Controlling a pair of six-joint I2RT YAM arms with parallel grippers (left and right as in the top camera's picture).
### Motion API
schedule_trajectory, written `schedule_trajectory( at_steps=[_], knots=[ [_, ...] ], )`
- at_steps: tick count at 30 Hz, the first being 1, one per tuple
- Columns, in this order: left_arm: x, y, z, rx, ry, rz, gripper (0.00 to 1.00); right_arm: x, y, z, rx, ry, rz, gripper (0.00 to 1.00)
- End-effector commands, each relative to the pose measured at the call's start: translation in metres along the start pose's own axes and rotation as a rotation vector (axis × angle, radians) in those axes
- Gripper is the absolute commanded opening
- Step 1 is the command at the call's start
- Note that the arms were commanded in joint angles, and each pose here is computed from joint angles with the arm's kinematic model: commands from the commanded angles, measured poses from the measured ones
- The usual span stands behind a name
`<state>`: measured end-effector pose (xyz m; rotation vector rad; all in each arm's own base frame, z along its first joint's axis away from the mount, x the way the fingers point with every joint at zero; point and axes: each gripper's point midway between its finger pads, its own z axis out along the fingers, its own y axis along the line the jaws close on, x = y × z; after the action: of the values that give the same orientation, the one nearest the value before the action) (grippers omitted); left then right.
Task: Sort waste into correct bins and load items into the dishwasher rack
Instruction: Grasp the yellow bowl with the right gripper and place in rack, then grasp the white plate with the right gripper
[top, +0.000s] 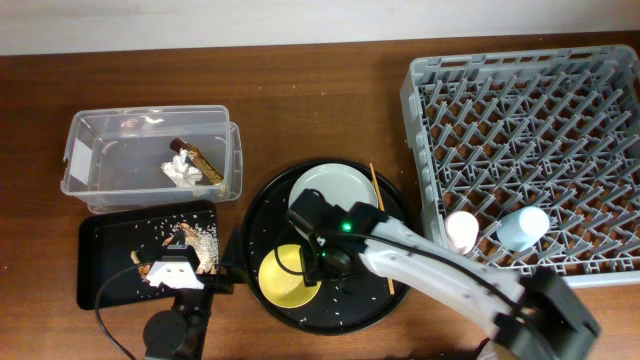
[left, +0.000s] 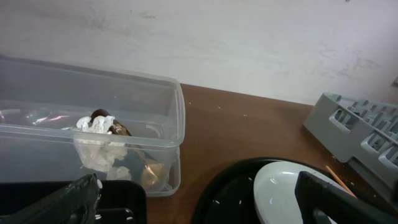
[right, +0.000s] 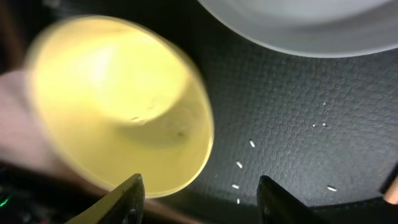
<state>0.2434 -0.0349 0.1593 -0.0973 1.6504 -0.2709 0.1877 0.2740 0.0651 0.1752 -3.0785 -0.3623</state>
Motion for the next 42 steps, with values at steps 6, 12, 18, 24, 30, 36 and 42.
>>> schedule_trajectory(
  at_steps=[6, 12, 18, 24, 30, 36, 42],
  knots=[
    [0.002, -0.001, 0.000, 0.006, -0.002, 0.012, 0.99, 0.017, -0.018, 0.061, 0.111, 0.164, 0.166, 0.12],
    [0.002, -0.001, 0.000, 0.006, -0.002, 0.012, 0.99, -0.007, -0.011, -0.002, 0.011, -0.014, 0.100, 0.04],
    [0.002, -0.001, 0.000, 0.006, -0.002, 0.012, 0.99, -0.029, -0.123, -0.167, 0.415, -0.675, 0.149, 0.04],
    [0.002, -0.001, 0.000, 0.006, -0.002, 0.012, 0.99, -0.036, -0.269, -0.281, 0.879, -1.036, 0.619, 0.04],
    [0.002, -0.001, 0.000, 0.006, -0.002, 0.012, 0.99, -0.076, -0.362, -0.239, 1.148, -0.731, 0.674, 0.04],
    [0.002, -0.001, 0.000, 0.006, -0.002, 0.012, 0.99, -0.113, -0.383, -0.203, 1.416, -0.542, 0.470, 0.04],
    [0.002, -0.001, 0.000, 0.006, -0.002, 0.012, 0.99, -0.136, -0.362, -0.201, 1.448, -0.551, 0.339, 0.04]
  ],
)
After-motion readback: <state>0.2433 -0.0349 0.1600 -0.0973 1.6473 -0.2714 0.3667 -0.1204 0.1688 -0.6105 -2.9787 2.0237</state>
